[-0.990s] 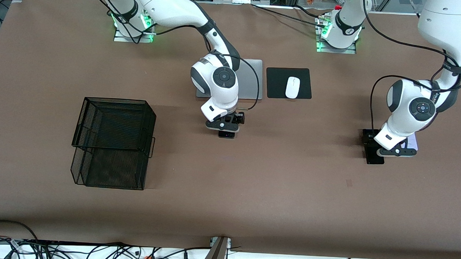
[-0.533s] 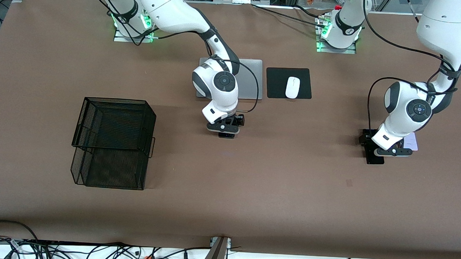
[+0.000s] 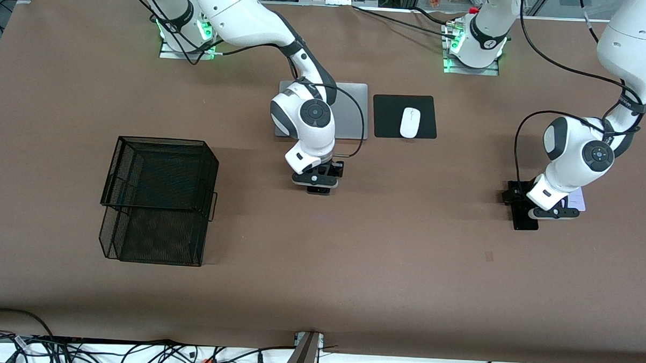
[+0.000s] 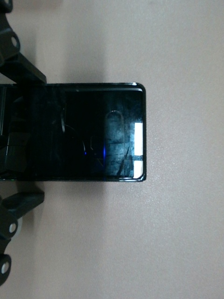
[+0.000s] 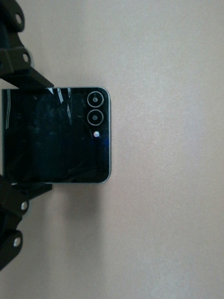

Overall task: Place phones with both arms
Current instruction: 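Lift the flip phone with the right gripper while the left gripper grasps the tall phone, then drop the flip phone in the basket while the left gripper lowers the other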

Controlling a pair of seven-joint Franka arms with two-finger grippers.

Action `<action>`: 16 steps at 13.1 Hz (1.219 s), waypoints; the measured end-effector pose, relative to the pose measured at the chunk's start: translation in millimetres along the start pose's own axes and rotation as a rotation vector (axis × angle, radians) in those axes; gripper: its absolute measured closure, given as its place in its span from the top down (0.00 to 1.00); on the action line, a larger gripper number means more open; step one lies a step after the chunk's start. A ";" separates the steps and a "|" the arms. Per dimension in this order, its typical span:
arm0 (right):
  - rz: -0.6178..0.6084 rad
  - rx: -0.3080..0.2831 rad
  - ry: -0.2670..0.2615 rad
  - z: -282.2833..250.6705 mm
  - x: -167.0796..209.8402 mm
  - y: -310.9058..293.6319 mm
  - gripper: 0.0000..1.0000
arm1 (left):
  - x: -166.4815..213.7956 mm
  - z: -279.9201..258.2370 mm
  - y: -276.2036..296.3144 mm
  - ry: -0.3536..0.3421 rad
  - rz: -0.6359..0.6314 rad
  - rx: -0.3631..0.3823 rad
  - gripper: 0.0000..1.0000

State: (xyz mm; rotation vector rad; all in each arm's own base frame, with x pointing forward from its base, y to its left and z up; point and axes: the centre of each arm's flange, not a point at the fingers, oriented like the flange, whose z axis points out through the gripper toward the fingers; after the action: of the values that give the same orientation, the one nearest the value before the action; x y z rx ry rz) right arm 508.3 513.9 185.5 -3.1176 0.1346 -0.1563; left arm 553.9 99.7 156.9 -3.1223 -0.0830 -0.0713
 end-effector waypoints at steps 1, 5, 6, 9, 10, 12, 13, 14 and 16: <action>0.004 -0.013 -0.008 -14.1 5.6 -2.4 0.81 | 0.1 -0.1 0.3 0.000 0.001 0.000 1.00; 0.043 -0.074 -0.057 -149.8 53.0 12.0 0.81 | 3.4 -6.6 2.1 0.010 0.014 0.002 0.79; 0.037 -0.066 -0.073 -184.7 65.7 27.0 0.81 | 3.5 -6.7 2.2 0.010 0.016 0.002 0.79; -0.010 -0.069 -0.133 -246.7 104.4 103.3 0.81 | 4.6 -7.4 4.2 0.014 0.032 0.000 0.79; -0.027 -0.083 -0.143 -255.2 119.2 139.5 0.81 | 6.7 -9.0 8.5 0.021 0.040 -0.004 0.79; -0.056 -0.114 -0.166 -259.3 144.2 223.9 0.81 | 16.7 -18.1 19.3 0.030 0.058 -0.009 0.79; -0.072 -0.124 -0.183 -259.7 153.2 269.3 0.81 | 22.9 -25.0 25.4 0.017 0.068 -0.009 0.79; -0.089 -0.127 -0.200 -259.7 159.5 315.2 0.81 | 29.7 -34.6 32.8 -0.011 0.082 -0.005 0.79; -0.114 -0.115 -0.216 -257.9 163.7 395.7 0.81 | 47.4 -63.2 46.9 -0.075 0.106 0.009 0.79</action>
State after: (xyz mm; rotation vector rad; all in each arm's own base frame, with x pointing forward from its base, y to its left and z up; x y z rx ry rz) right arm 610.9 102.3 449.8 -3.2291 -0.0390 0.1933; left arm 600.9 54.2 221.5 -3.1130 0.0807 0.0481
